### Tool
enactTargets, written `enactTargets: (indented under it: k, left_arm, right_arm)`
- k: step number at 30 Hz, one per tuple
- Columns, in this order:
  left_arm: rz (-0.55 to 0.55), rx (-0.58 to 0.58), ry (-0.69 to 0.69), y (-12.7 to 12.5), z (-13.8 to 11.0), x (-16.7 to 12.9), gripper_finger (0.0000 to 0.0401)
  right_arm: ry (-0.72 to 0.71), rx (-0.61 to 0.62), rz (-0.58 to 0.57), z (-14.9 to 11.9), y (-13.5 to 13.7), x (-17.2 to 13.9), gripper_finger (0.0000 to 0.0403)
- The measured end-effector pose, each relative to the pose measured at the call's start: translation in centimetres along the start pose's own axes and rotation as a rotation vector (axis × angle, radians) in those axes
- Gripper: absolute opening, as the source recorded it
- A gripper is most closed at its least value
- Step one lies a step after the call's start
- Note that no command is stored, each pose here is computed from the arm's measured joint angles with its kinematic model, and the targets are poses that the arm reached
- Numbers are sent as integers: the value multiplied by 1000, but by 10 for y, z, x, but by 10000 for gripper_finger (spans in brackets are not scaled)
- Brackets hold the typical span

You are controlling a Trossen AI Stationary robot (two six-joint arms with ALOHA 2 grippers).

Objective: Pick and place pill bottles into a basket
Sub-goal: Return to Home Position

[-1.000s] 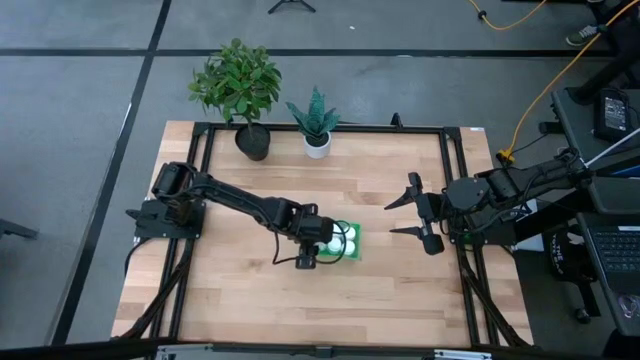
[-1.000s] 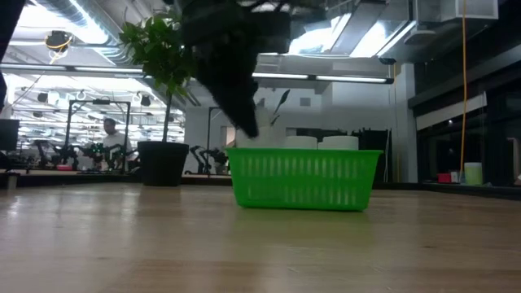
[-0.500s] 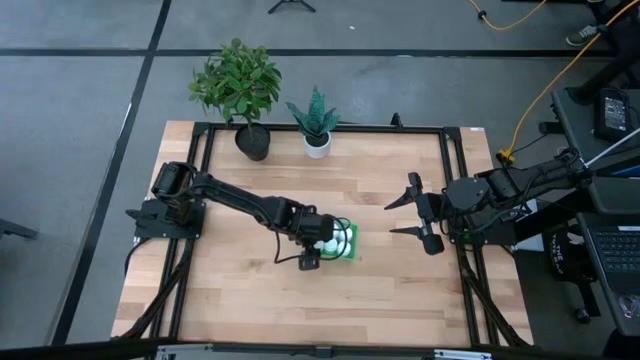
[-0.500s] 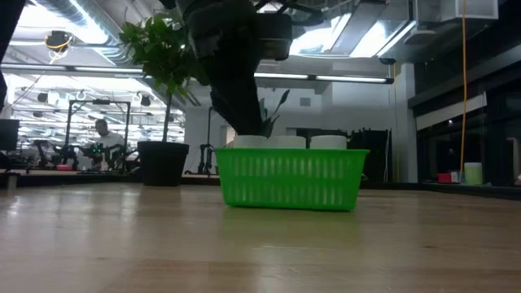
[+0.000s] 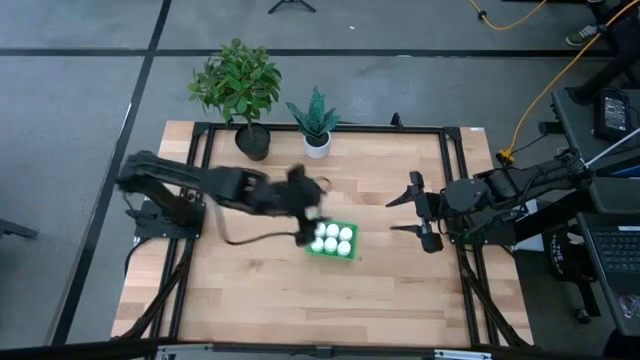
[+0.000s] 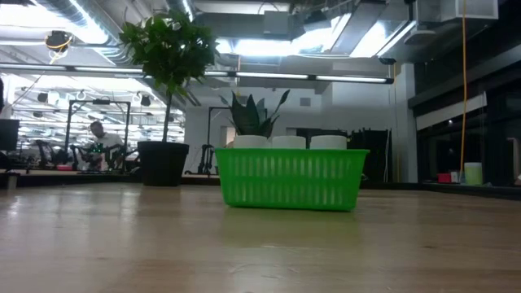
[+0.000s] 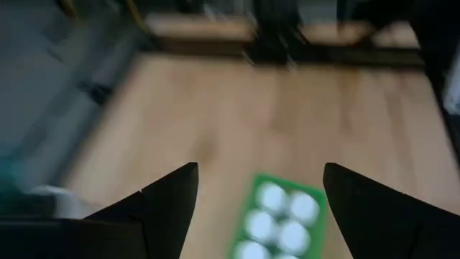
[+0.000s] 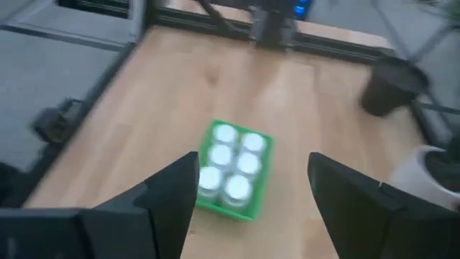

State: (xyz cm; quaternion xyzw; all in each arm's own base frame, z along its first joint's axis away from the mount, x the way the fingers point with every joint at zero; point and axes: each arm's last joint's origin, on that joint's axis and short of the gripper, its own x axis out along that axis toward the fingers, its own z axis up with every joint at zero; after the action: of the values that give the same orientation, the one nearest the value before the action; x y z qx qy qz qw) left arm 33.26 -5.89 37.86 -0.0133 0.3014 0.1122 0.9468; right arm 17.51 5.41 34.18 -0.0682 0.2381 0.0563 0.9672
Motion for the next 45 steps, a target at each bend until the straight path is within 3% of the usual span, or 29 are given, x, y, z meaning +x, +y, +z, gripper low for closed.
enactTargets:
  k: [3, 7, 9, 12, 17, 21, 24, 27, 31, 34, 40, 45]
  left_arm:
    - [84, 24, -117, 16, 9, -46, 290]
    - [95, 34, -209, 37, 7, -94, 290]
    - [139, 39, -209, 47, 0, -109, 290]
    - [306, 60, -150, 61, -17, -124, 290]
    - [573, 11, -118, 77, -44, -133, 290]
    - [625, -7, -94, 81, -63, -131, 290]
    - [657, 13, -45, 83, -85, -117, 290]
    - [706, -62, -17, 92, -118, -104, 290]
    - [633, -224, -5, 98, -170, -89, 290]
    - [518, -370, -125, 100, -195, -80, 290]
    - [277, -417, -244, 100, -241, -60, 290]
    - [141, -484, -274, 107, -264, -44, 290]
  right_arm:
    - [17, -20, -65, -3, -8, -6, 253]
    - [4, -17, -93, -8, -24, -26, 236]
    - [-31, -15, -112, -13, -32, -40, 226]
    - [-101, 22, -188, -32, -41, -60, 212]
    - [-241, 176, -290, -82, -43, -80, 197]
    - [-337, 300, -272, -118, -37, -75, 192]
    - [-451, 323, -253, -128, -35, -71, 192]
    - [-474, 312, -273, -141, -34, -63, 192]
    - [-559, 316, -295, -147, -35, -51, 192]
    - [-550, 346, -299, -155, -36, -39, 192]
    - [-451, 480, -286, -191, -34, -3, 192]
    - [-554, 462, -301, -195, -35, 6, 192]
